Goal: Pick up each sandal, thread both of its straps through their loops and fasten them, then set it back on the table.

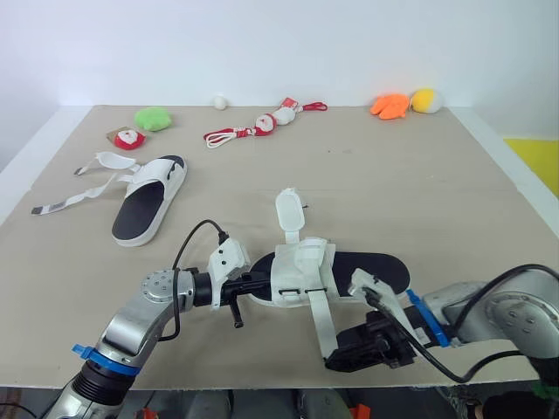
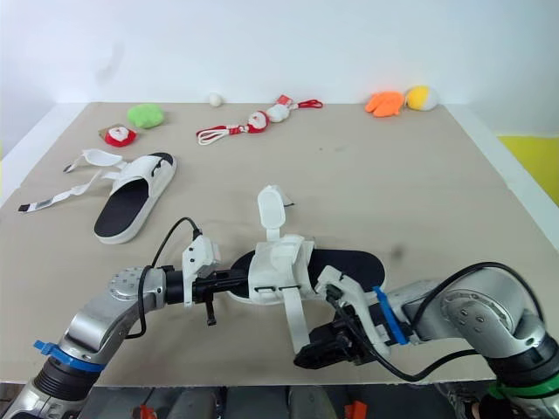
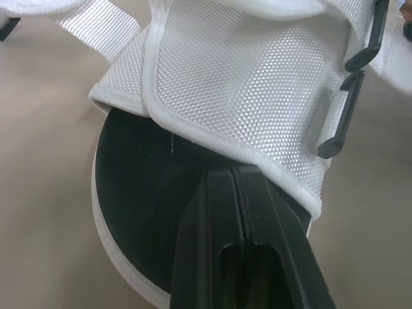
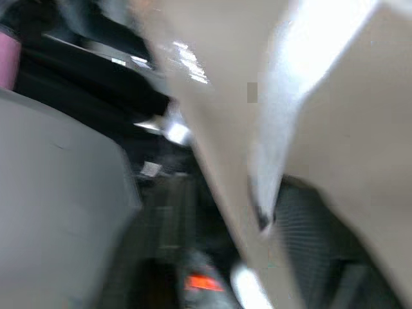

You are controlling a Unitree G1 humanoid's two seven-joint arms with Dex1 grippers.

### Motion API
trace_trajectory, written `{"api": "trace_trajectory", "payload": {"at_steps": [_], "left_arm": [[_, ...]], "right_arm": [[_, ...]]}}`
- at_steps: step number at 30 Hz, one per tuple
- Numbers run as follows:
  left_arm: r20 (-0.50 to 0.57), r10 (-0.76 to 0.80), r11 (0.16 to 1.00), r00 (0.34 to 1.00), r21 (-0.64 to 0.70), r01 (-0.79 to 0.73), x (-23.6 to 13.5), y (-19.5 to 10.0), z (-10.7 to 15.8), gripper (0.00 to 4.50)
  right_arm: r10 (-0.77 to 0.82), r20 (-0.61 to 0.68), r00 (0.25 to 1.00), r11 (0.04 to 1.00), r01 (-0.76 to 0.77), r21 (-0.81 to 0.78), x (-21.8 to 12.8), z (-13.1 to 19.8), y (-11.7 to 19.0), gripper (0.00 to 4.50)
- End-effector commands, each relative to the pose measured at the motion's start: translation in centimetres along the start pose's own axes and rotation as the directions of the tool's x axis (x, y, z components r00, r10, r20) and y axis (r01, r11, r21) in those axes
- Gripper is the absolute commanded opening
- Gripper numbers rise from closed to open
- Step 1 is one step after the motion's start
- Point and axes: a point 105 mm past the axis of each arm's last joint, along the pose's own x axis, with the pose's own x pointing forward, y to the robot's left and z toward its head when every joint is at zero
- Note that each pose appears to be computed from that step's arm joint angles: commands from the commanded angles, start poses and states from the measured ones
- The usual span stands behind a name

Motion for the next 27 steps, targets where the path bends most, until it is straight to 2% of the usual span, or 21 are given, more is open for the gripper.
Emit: {"api": "trace_trajectory", "payload": {"at_steps": [1, 2, 6, 9, 12, 14, 17, 19, 20, 21, 27], "left_arm": [[-0.077, -0.025, 0.997, 0.997, -0.077, 0.019, 0.4, -0.7, -2.5, 0.0], [-0.078, -0.025, 0.997, 0.997, -0.075, 0.019, 0.4, -0.7, -2.4, 0.0], [-0.081, -0.022, 0.997, 0.996, -0.072, 0.016, 0.2, -0.4, -2.4, 0.0], [-0.083, -0.024, 0.997, 0.996, -0.074, 0.018, 0.2, -0.4, -2.5, 0.0], [-0.082, -0.029, 0.996, 0.996, -0.082, 0.022, 0.2, -0.6, -2.5, 0.0], [-0.083, -0.031, 0.996, 0.996, -0.082, 0.024, 0.2, -0.7, -2.6, 0.0], [-0.082, -0.033, 0.996, 0.996, -0.083, 0.026, 0.3, -0.7, -2.6, 0.0], [-0.08, -0.034, 0.996, 0.996, -0.083, 0.027, 0.4, -0.7, -2.6, 0.0], [-0.078, -0.035, 0.996, 0.996, -0.084, 0.028, 0.5, -0.7, -2.6, 0.0], [-0.077, -0.035, 0.996, 0.996, -0.084, 0.028, 0.5, -0.8, -2.5, 0.0], [-0.075, -0.033, 0.996, 0.997, -0.085, 0.026, 0.6, -0.7, -2.5, 0.0]], "right_arm": [[0.015, 0.019, 1.0, 0.988, -0.012, -0.154, -0.2, 0.5, 0.6, 4.06], [0.026, 0.037, 0.999, 0.978, -0.017, -0.209, -0.3, 0.6, 0.7, 4.47], [-0.087, -0.036, 0.996, 0.864, 0.057, -0.5, -1.2, -2.0, -0.8, 4.47], [-0.155, -0.065, 0.986, 0.694, 0.062, -0.717, -2.0, -4.3, -2.4, 4.47], [-0.186, 0.005, 0.982, 0.48, 0.095, -0.872, -3.4, -5.1, -4.0, 4.47], [-0.193, 0.041, 0.98, 0.377, 0.113, -0.919, -4.0, -5.0, -4.6, 4.47], [-0.207, 0.124, 0.97, 0.106, 0.148, -0.983, -5.0, -3.8, -5.4, 4.47], [-0.171, 0.192, 0.966, -0.127, 0.171, -0.977, -5.1, -2.2, -5.2, 4.47], [-0.142, 0.201, 0.969, -0.27, 0.157, -0.95, -4.9, -1.8, -4.9, 4.47], [-0.125, 0.176, 0.976, -0.368, 0.119, -0.922, -4.5, -1.9, -4.8, 4.47], [-0.07, 0.143, 0.987, -0.514, 0.087, -0.853, -2.9, -2.4, -4.8, 4.47]]}}
